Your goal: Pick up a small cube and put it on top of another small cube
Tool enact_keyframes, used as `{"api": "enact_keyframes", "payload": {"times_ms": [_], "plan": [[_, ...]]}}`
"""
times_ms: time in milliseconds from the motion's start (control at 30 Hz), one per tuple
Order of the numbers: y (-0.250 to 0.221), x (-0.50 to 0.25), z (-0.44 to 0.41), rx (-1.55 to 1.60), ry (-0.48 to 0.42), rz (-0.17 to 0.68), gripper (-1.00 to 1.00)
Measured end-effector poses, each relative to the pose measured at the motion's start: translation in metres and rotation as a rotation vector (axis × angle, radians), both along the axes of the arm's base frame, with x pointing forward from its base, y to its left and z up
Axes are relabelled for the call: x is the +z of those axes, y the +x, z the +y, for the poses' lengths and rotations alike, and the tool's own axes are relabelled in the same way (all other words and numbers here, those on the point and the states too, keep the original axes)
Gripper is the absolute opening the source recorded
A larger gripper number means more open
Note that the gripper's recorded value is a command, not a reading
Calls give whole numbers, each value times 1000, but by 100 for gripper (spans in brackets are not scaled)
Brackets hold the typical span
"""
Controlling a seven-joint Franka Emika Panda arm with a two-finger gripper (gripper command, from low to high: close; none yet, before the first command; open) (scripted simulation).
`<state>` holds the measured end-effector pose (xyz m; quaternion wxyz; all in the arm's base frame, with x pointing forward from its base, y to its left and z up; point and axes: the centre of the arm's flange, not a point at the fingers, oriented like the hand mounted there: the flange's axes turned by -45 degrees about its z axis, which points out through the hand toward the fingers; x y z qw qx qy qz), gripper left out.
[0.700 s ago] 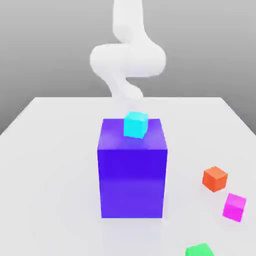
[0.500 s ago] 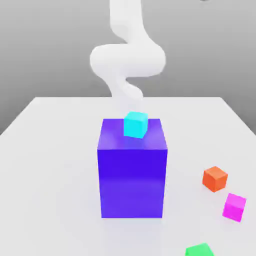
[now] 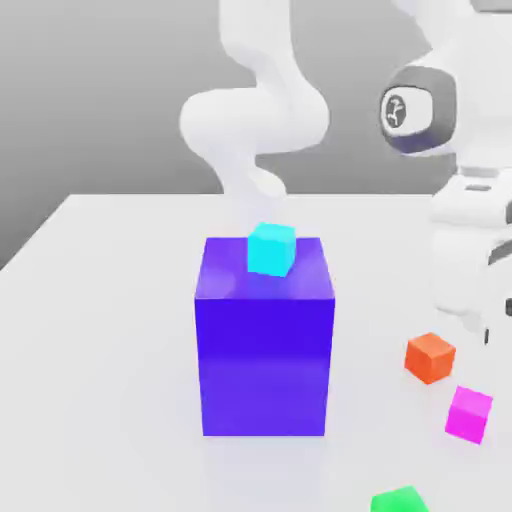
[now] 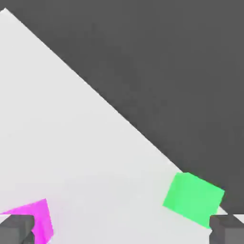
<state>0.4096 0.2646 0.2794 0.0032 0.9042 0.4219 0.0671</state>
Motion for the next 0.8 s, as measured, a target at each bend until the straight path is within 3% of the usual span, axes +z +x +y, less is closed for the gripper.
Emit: {"api": "enact_keyframes", "payload": {"times_ms": [133, 300, 333, 567, 733, 800], "plan": [[-37, -73, 21, 128, -50, 98, 0], [-46, -139, 26, 158, -59, 120, 0], [-47, -148, 26, 159, -59, 120, -100], [-47, -149, 26, 159, -60, 120, -100], [-46, -96, 25, 157, -61, 120, -100], [-14, -81, 8, 100, -59, 121, -100]]}}
